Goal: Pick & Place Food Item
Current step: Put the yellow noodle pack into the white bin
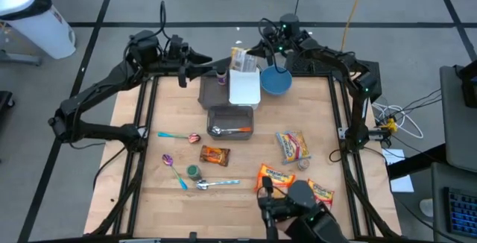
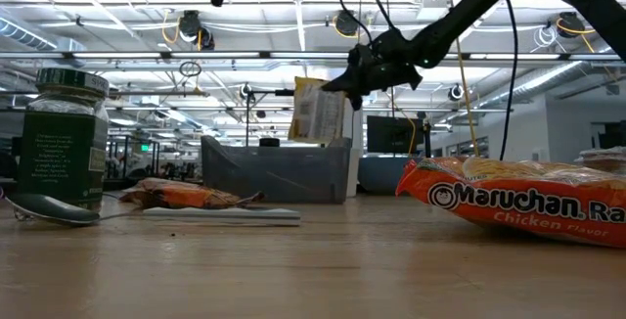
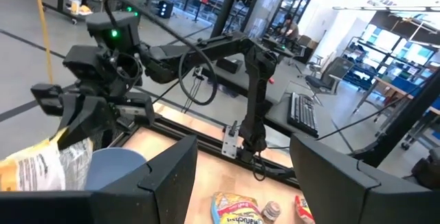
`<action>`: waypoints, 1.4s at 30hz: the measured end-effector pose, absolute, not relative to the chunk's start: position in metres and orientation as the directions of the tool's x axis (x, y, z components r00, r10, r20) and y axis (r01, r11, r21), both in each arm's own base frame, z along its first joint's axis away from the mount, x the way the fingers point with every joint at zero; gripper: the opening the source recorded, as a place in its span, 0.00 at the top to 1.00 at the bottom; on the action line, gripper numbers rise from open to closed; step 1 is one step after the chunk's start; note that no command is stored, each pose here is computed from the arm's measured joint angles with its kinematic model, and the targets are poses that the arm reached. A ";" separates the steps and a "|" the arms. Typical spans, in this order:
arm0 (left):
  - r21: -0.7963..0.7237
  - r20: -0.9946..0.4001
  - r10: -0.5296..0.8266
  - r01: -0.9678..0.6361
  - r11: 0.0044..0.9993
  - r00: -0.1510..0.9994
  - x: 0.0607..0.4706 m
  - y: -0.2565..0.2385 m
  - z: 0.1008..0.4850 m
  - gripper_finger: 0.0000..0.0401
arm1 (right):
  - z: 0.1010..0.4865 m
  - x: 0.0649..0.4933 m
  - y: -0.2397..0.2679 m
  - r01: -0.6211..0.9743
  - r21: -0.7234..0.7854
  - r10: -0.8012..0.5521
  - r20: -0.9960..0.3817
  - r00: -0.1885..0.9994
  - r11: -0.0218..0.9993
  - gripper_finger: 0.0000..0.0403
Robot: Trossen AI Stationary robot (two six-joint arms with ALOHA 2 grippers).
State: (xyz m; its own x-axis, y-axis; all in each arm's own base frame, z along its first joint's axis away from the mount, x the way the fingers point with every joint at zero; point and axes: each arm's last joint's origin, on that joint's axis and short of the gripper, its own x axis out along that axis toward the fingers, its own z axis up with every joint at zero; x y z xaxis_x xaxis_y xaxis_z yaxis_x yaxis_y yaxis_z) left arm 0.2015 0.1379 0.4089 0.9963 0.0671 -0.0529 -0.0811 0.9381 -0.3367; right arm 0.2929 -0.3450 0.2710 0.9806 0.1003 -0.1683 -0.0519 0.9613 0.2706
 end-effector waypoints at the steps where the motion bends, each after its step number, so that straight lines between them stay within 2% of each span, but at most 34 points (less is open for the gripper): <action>1: -0.337 -0.053 0.071 -0.085 0.937 0.996 0.201 0.139 0.409 0.40 | 0.271 0.292 -0.346 -0.050 0.267 0.098 -0.168 0.981 0.962 1.00; 9: -0.350 -0.065 0.097 -0.114 0.930 0.993 0.200 0.147 0.406 0.40 | 0.267 0.287 -0.349 -0.036 0.257 0.086 -0.187 0.979 0.966 1.00; 20: -0.349 -0.069 0.105 -0.122 0.929 0.992 0.201 0.151 0.404 0.40 | 0.240 0.293 -0.356 -0.022 0.323 0.098 -0.221 0.970 0.946 1.00; 35: -0.338 -0.071 0.110 -0.127 0.933 0.991 0.200 0.152 0.403 0.40 | 0.239 0.293 -0.357 -0.026 0.217 0.077 -0.230 0.970 0.976 1.00; 42: -0.352 -0.071 0.118 -0.136 0.926 0.990 0.199 0.154 0.403 0.40 | 0.219 0.298 -0.362 -0.027 0.223 0.083 -0.243 0.966 0.974 1.00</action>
